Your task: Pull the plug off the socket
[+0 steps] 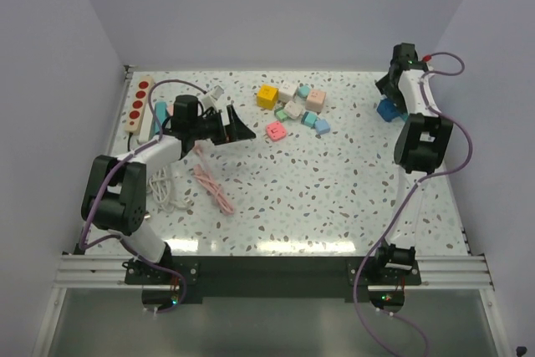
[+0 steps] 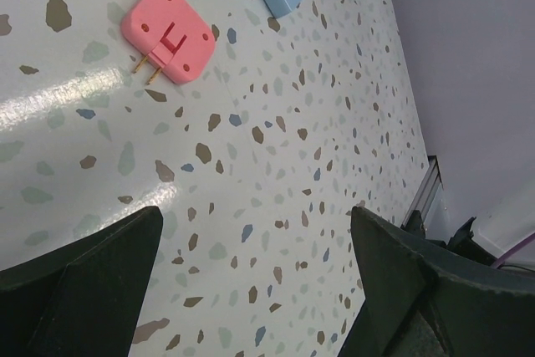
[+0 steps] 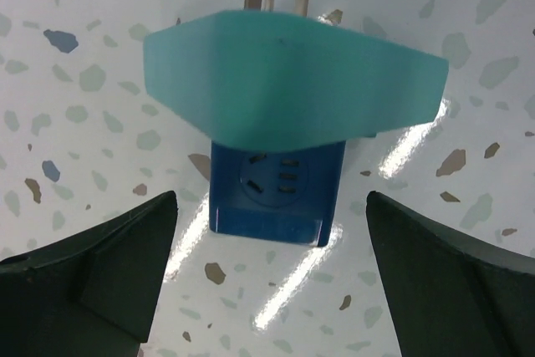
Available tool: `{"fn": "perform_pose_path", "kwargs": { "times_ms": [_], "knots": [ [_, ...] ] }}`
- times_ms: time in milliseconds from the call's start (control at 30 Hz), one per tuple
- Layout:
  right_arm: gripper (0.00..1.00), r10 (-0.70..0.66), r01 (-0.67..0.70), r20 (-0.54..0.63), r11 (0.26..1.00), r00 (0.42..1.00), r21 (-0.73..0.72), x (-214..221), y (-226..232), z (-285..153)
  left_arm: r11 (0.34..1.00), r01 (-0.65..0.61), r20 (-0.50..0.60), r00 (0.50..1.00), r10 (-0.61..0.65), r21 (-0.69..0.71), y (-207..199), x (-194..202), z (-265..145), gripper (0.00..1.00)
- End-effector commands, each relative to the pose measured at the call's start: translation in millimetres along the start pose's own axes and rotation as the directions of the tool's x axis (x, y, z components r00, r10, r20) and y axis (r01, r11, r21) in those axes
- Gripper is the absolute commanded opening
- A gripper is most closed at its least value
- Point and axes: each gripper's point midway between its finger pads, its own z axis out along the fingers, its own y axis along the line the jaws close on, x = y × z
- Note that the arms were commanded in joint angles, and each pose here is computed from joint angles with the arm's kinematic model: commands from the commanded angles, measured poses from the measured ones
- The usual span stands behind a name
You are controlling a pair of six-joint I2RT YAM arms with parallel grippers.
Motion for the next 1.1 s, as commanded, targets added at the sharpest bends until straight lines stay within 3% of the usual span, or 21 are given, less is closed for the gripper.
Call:
{"fn": "perform_pose_path", "kwargs": {
  "times_ms": [0, 133, 233, 367, 400, 567, 700, 800, 867, 900, 1067],
  "knots": [
    [0.98, 0.016, -0.015, -0.008, 0.999, 1.0, 0.049, 1, -8, 19, 0.998, -0.054, 0.039, 0.998, 0.053, 0.031, -11, -17, 2, 1.0],
    [0.96, -0.004, 0.005, -0.041, 1.0, 0.999, 0.025, 10, -5, 38, 0.998, -0.045, 0.028, 0.999, 0.044, 0.033, -9, -17, 5, 1.0],
    [0.89, -0.023, 0.022, -0.048, 0.999, 0.999, -0.027, 13, 4, 44, 0.999, -0.041, 0.024, 0.999, 0.04, 0.031, -8, -16, 6, 1.0],
    [0.63, -0.062, 0.057, -0.043, 0.992, 0.997, -0.115, 8, 16, 34, 0.999, -0.044, 0.015, 0.999, 0.044, 0.025, -7, -14, 5, 1.0],
    [0.46, -0.069, 0.063, -0.032, 0.986, 0.997, -0.155, 5, 23, 30, 0.999, -0.048, 0.017, 0.999, 0.047, 0.025, -8, -15, 4, 1.0],
    [0.03, -0.194, 0.158, -0.068, 0.922, 0.979, -0.354, 15, 35, -18, 0.998, -0.057, 0.035, 0.998, 0.056, 0.031, -14, -18, 0, 1.0],
    [0.0, -0.354, 0.238, -0.132, 0.819, 0.926, -0.522, 45, 40, -57, 0.997, -0.062, 0.041, 0.997, 0.061, 0.038, -16, -20, 0, 1.0],
    [0.0, -0.504, 0.346, -0.184, 0.774, 0.844, -0.53, 90, 10, -84, 0.996, -0.069, 0.051, 0.996, 0.067, 0.047, -22, -21, -4, 1.0],
    [0.0, -0.539, 0.4, -0.124, 0.743, 0.833, -0.537, 93, -2, -116, 0.996, -0.073, 0.052, 0.996, 0.07, 0.052, -24, -20, -6, 1.0],
    [0.0, -0.586, 0.432, -0.151, 0.725, 0.796, -0.537, 123, -17, -123, 0.995, -0.081, 0.059, 0.995, 0.077, 0.054, -27, -21, -8, 1.0],
    [0.0, -0.754, 0.544, -0.122, 0.566, 0.646, -0.619, 190, -61, -176, 0.996, -0.075, 0.036, 0.997, 0.074, 0.039, -25, -8, -15, 1.0]
  ]
}}
